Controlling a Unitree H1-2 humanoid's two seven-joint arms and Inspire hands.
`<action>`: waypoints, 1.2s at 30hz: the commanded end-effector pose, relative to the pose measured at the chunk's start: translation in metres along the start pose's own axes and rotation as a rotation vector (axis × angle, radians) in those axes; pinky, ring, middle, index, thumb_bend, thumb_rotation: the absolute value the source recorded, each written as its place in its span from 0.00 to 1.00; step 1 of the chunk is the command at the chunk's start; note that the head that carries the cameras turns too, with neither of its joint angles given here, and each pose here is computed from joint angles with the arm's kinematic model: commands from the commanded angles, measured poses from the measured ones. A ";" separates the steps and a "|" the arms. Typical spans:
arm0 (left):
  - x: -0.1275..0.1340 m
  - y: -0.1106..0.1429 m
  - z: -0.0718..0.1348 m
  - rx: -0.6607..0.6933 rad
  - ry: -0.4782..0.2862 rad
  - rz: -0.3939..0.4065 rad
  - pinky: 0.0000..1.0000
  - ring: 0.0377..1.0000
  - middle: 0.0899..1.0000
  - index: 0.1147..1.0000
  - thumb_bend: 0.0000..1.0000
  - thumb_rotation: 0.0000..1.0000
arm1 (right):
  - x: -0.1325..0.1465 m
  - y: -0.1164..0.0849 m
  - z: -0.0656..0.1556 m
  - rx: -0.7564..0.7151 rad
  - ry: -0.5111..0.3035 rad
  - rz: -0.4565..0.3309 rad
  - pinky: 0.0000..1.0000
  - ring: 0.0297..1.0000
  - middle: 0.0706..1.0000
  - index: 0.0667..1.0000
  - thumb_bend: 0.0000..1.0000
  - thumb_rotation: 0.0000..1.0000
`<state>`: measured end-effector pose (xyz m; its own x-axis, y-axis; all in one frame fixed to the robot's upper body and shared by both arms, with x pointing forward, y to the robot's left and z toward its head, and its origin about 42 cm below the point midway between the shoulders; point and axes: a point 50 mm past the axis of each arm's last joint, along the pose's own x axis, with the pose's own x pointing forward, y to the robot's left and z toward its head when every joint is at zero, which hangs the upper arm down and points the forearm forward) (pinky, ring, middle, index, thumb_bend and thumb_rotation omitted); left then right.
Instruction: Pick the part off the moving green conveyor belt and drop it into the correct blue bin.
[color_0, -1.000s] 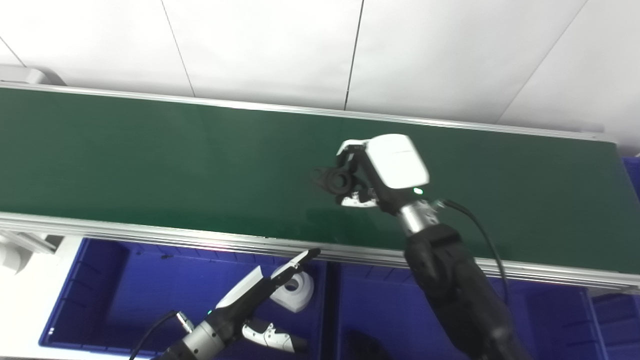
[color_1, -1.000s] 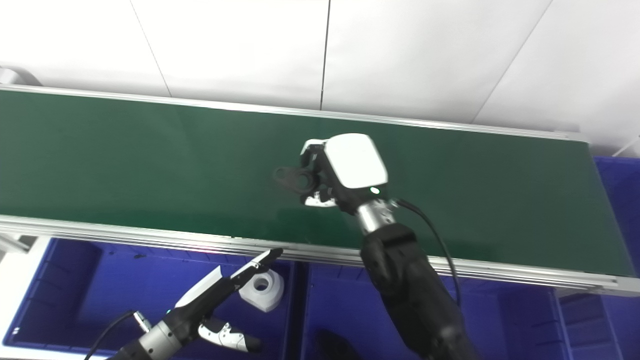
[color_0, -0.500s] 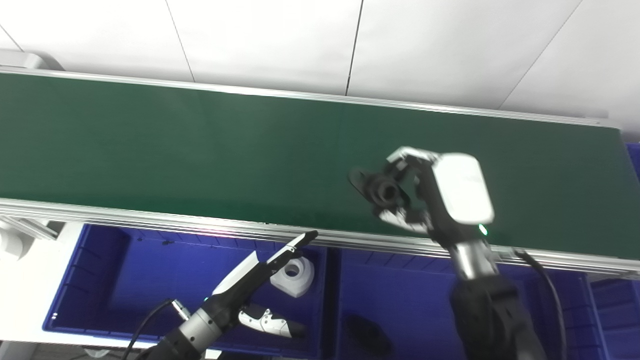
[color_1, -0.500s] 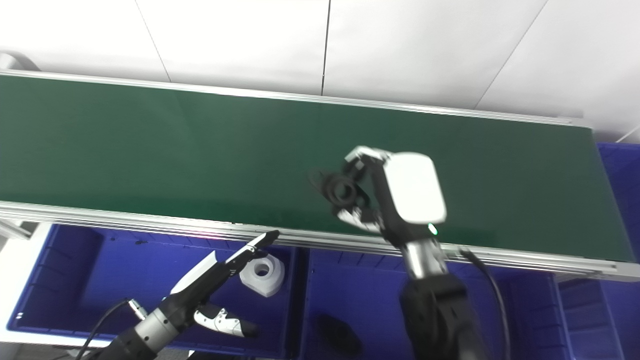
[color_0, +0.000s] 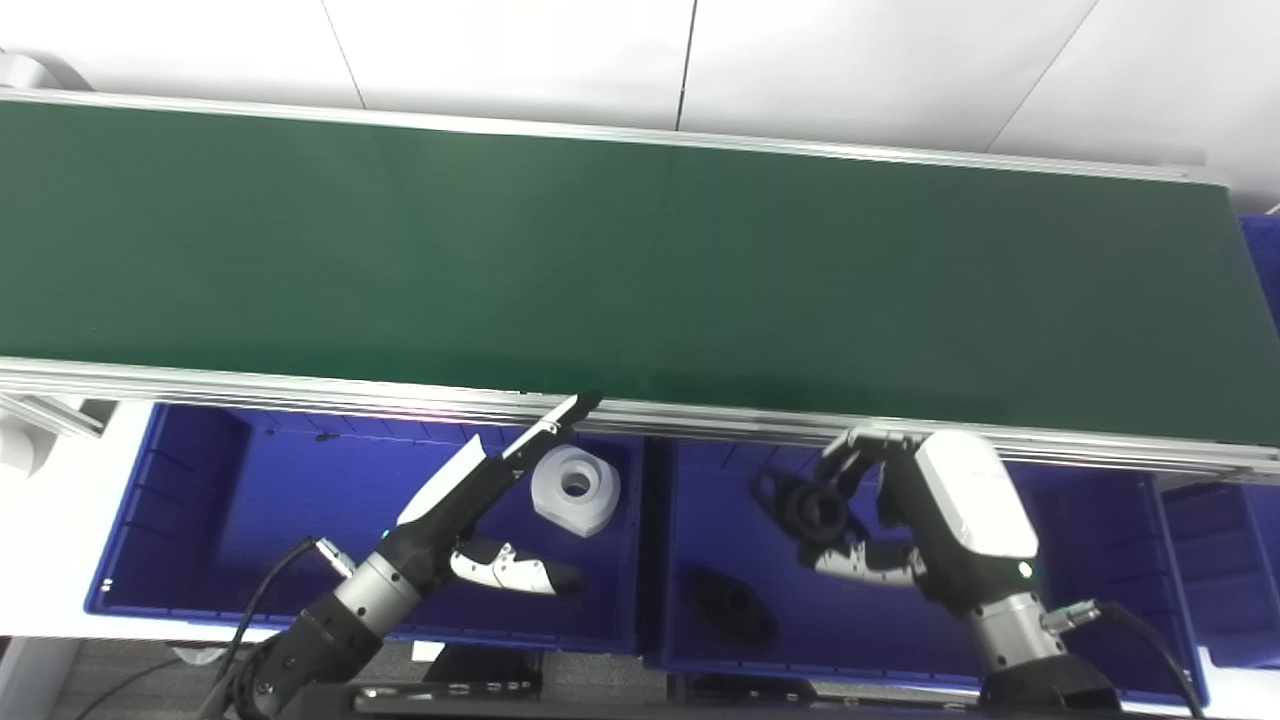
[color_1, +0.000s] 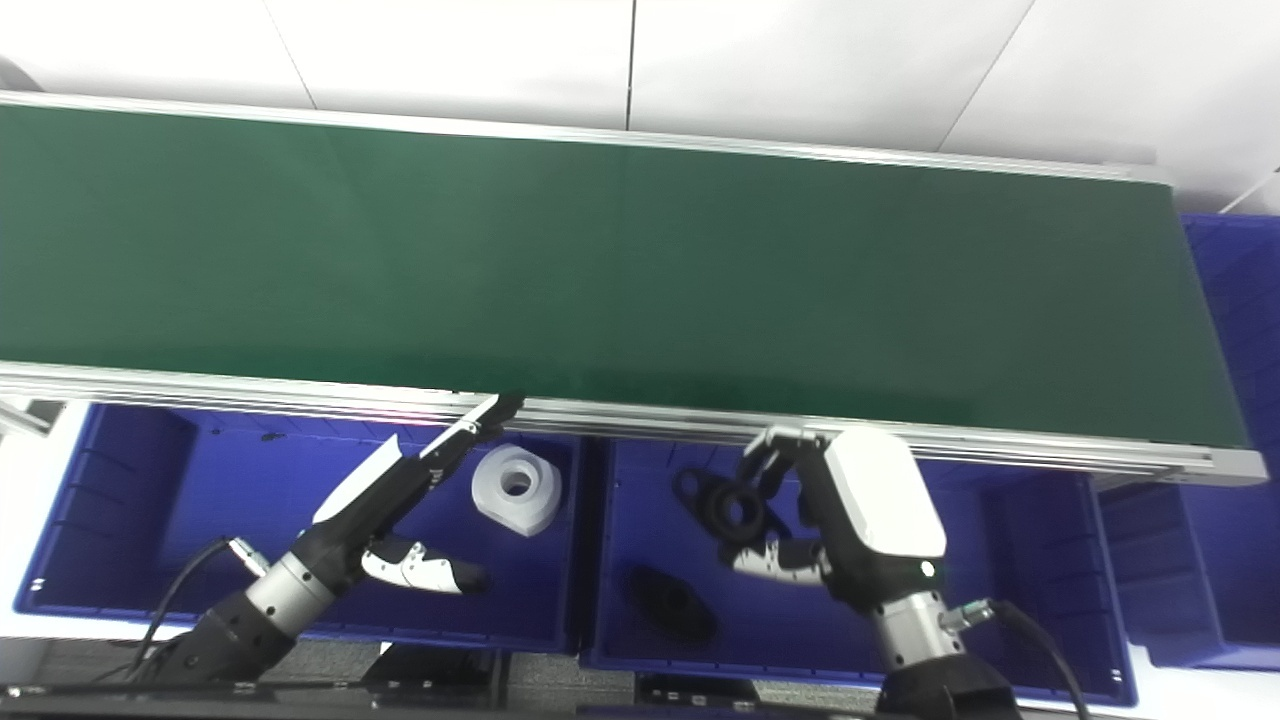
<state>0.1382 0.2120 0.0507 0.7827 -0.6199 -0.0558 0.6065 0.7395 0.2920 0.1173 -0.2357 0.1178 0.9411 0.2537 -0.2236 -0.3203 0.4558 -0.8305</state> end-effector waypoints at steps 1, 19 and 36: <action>0.004 0.008 0.005 0.025 -0.047 0.012 0.98 1.00 1.00 1.00 0.90 0.63 | 0.005 -0.002 -0.001 -0.014 -0.012 0.023 0.11 0.14 0.43 0.44 0.53 0.00; 0.000 0.015 0.006 0.014 -0.044 0.001 0.93 1.00 1.00 1.00 0.90 0.62 | 0.045 0.020 -0.009 -0.092 0.205 0.487 0.92 0.93 0.94 0.93 0.53 0.76; -0.007 0.018 0.010 -0.008 -0.023 -0.007 0.94 1.00 1.00 1.00 0.91 0.61 | -0.011 0.004 0.049 0.335 -0.006 0.024 0.70 0.83 0.86 0.87 0.65 0.63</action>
<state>0.1395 0.2220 0.0581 0.7713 -0.6328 -0.0688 0.6248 0.7320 0.2717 0.1035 -0.2001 0.1266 0.9052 0.2379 -0.3520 -0.4153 0.6705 -0.6148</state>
